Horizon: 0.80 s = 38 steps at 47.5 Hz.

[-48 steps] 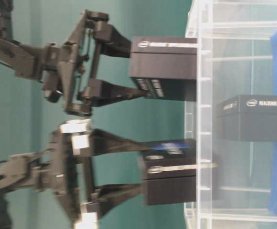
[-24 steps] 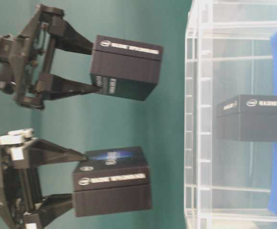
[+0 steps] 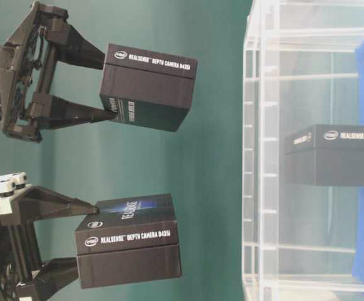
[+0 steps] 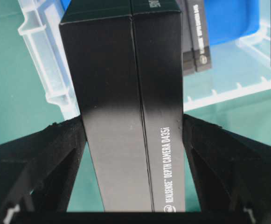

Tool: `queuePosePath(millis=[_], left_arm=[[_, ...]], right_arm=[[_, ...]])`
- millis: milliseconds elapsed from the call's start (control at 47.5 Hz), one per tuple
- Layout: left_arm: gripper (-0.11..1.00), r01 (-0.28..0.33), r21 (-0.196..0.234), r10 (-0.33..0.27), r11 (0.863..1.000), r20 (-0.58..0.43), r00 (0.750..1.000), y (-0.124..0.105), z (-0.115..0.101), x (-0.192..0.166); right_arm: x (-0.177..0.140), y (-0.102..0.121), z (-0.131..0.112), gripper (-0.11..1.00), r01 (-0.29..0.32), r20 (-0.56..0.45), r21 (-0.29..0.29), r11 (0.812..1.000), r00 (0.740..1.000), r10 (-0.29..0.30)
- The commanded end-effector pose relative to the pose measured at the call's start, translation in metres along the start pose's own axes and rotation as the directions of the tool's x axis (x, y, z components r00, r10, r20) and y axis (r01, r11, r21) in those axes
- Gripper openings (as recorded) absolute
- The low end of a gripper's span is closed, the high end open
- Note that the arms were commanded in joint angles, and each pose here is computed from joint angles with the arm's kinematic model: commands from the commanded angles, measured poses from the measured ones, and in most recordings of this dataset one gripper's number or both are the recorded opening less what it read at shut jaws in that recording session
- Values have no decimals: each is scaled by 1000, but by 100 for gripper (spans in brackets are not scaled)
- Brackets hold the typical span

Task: Take the box out of the case with both arms.
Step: 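Lift both gripped box pairs straight up out of the bin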

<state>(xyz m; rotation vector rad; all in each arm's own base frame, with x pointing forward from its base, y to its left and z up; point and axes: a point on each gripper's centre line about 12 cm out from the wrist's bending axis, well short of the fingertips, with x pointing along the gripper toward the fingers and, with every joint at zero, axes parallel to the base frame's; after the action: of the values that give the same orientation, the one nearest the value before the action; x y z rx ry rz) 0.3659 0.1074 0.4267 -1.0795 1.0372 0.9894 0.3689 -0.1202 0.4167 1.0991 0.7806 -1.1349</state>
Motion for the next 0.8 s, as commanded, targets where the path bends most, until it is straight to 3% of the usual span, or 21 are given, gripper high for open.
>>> queuePosePath(millis=[0,778], left_arm=[[64,43,-2,-43,999,24,999,3,1,-17],[64,43,-6,-43,999,27,999,3,2,-17]], right_arm=[[-27,-4,4,65,-66,24,11,998,998,65],[-27,-4,3,65,-65,23,8,998,998,65]])
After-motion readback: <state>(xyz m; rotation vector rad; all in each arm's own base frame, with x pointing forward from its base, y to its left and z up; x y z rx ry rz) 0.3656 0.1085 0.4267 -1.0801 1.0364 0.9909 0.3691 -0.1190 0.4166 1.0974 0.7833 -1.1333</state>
